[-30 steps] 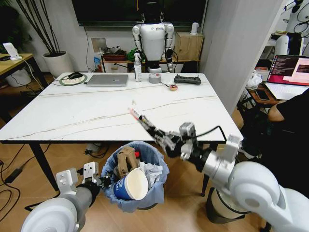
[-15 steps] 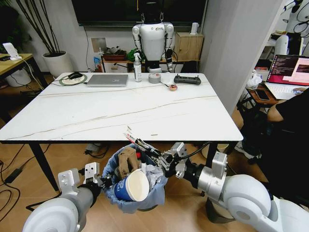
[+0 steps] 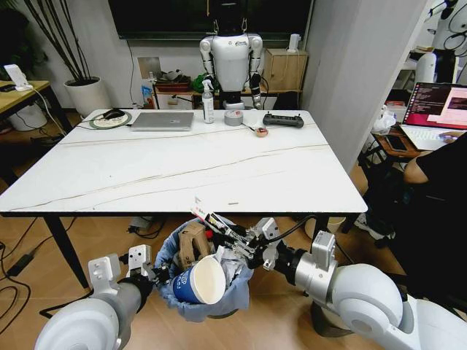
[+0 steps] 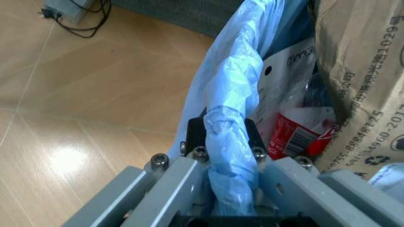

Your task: Pick up the trash bin and place the trash from the table into it.

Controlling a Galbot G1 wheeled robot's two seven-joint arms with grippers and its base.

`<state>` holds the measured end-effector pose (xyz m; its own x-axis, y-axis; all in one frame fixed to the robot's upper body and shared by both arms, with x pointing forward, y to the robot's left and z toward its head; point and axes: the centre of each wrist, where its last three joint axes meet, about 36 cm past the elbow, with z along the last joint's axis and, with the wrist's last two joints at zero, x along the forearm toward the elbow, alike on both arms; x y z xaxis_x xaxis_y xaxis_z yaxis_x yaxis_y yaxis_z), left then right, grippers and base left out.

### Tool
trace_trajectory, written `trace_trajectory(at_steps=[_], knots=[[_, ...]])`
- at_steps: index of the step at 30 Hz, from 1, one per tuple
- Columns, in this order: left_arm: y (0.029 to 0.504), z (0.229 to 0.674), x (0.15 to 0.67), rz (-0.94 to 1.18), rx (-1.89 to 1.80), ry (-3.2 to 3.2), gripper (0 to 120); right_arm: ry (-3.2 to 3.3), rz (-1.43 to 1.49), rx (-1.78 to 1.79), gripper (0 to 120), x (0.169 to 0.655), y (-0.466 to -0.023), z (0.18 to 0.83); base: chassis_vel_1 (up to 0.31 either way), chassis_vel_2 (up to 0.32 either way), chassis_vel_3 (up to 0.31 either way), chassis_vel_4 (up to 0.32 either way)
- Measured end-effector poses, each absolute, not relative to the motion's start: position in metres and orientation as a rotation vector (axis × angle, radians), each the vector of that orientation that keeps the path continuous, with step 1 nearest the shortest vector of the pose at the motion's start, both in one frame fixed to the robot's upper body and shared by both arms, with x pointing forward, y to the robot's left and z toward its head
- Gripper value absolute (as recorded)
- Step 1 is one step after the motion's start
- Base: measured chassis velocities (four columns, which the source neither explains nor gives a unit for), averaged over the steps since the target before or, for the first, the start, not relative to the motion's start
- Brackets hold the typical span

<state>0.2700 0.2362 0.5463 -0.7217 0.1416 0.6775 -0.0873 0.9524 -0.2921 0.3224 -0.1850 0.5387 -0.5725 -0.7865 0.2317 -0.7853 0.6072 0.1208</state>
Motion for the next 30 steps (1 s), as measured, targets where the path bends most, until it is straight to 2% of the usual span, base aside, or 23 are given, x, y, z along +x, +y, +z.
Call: trace_trajectory(at_steps=[2,3,6,10,11,15,20,30], knots=[[0.236,0.546,0.27,0.392,-0.038,-2.345,0,-2.578,-0.004,1.284,54,0.322,-0.186,0.539,0.0,0.0,0.0,0.0],[0.236,0.546,0.27,0.392,-0.038,-2.345,0,-2.578,-0.004,1.284,54,0.322,-0.186,0.539,0.0,0.0,0.0,0.0],[0.237,0.547,0.27,0.391,-0.038,-2.346,0,-2.595,-0.008,1.275,65,0.324,-0.187,0.541,0.0,0.0,0.0,0.0],[0.237,0.547,0.27,0.393,-0.034,-2.348,0,-2.657,-0.051,1.222,83,0.33,-0.19,0.551,0.0,0.0,0.0,0.0],[0.237,0.547,0.27,0.393,-0.034,-2.348,0,-2.657,-0.051,1.222,83,0.33,-0.19,0.551,0.0,0.0,0.0,0.0],[0.237,0.547,0.27,0.395,-0.033,-2.347,0,-2.707,-0.103,1.168,98,0.331,-0.19,0.56,0.0,0.0,0.0,0.0],[0.239,0.547,0.27,0.393,-0.025,-2.351,0,-2.75,-0.127,1.138,100,0.329,-0.191,0.566,0.0,0.0,0.0,0.0],[0.239,0.544,0.267,0.378,0.0,-2.349,0,-2.995,-0.173,0.816,100,0.342,-0.204,0.573,0.0,0.0,0.0,0.0]])
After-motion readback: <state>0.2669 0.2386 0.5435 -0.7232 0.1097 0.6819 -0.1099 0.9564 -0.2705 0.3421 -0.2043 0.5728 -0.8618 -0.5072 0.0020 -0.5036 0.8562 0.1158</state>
